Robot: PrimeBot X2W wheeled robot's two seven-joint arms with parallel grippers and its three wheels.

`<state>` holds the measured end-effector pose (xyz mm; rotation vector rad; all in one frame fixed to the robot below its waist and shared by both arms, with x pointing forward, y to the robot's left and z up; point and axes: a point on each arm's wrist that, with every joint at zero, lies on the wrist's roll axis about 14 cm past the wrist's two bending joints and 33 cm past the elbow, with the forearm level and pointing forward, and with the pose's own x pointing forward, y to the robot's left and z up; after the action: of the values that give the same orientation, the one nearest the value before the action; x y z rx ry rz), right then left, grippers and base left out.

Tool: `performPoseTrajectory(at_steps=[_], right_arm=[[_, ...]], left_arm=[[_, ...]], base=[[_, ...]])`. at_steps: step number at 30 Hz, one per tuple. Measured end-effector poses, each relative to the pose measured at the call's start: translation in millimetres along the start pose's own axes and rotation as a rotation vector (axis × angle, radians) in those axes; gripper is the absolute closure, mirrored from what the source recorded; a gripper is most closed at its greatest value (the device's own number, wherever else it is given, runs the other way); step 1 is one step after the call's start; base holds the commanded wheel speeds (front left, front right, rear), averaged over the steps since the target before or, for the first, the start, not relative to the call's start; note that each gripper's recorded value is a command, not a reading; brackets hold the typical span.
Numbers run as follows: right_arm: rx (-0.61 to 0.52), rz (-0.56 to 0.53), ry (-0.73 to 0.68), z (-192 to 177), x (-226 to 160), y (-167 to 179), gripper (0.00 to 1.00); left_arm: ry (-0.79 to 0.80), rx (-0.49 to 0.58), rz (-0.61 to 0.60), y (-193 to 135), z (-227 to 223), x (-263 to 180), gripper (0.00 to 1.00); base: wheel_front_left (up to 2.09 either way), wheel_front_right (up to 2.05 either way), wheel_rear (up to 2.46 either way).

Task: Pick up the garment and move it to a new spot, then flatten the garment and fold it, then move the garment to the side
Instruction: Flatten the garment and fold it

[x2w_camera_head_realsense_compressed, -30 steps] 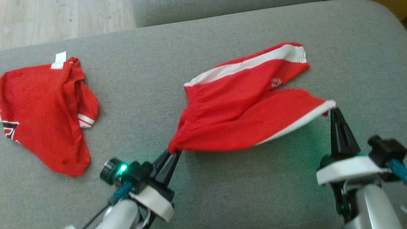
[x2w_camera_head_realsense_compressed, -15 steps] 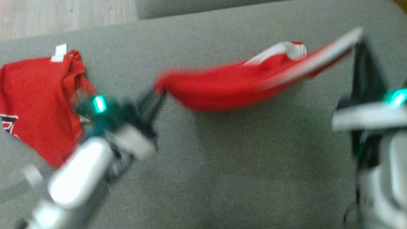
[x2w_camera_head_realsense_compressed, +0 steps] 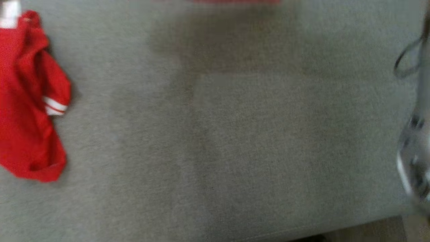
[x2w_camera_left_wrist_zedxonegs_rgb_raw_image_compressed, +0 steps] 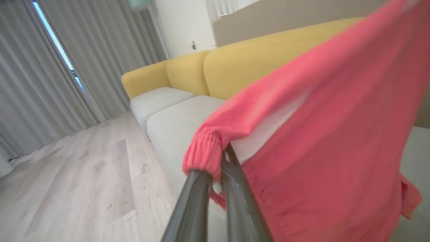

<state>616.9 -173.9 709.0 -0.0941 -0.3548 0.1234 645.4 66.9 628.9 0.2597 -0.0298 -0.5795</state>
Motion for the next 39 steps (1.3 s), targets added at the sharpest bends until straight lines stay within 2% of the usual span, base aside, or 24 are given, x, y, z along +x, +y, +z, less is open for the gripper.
performPoseTrajectory(at_steps=[5, 8, 15, 18, 21, 24, 32, 36, 38, 39], right_arm=[[-0.033, -0.083, -0.094, 6, 35, -32, 1.0], [-0.04, -0.109, -0.063, -23, 40, -42, 1.0], [-0.002, -0.076, 0.197, -141, 15, -20, 1.0], [0.003, -0.035, 0.349, -193, -17, -2, 1.0], [-0.005, -0.005, 0.464, -225, -50, 7, 1.0], [-0.01, -0.008, 0.494, -229, -64, 1, 1.0], [0.016, -0.002, 0.458, -202, -66, 4, 1.0], [0.074, -0.032, 0.464, -195, -86, 3, 1.0], [0.104, -0.05, 0.443, -184, -92, 2, 0.0], [0.118, -0.059, 0.429, -178, -94, 0, 0.0]], left_arm=[[-0.168, 0.005, 0.071, 35, 36, 36, 1.0], [-0.238, -0.017, 0.075, 36, 33, 51, 1.0], [-0.154, -0.085, -0.032, -16, -48, 55, 1.0], [-0.061, -0.126, -0.073, -39, -93, 39, 1.0], [0.024, -0.152, -0.135, -69, -127, 17, 1.0], [0.07, -0.167, -0.181, -88, -142, -2, 1.0], [0.048, -0.16, -0.166, -79, -117, -23, 1.0], [0.026, -0.172, -0.213, -107, -101, -36, 1.0], [0.012, -0.2, -0.244, -129, -93, -42, 1.0], [0.003, -0.201, -0.265, -141, -88, -44, 1.0]], base=[[0.0, 0.0, 0.0], [0.0, 0.0, 0.0], [0.0, 0.0, 0.0], [0.0, 0.0, 0.0], [0.0, 0.0, 0.0], [0.0, 0.0, 0.0], [0.0, 0.0, 0.0], [0.0, 0.0, 0.0], [0.0, 0.0, 0.0], [0.0, 0.0, 0.0]])
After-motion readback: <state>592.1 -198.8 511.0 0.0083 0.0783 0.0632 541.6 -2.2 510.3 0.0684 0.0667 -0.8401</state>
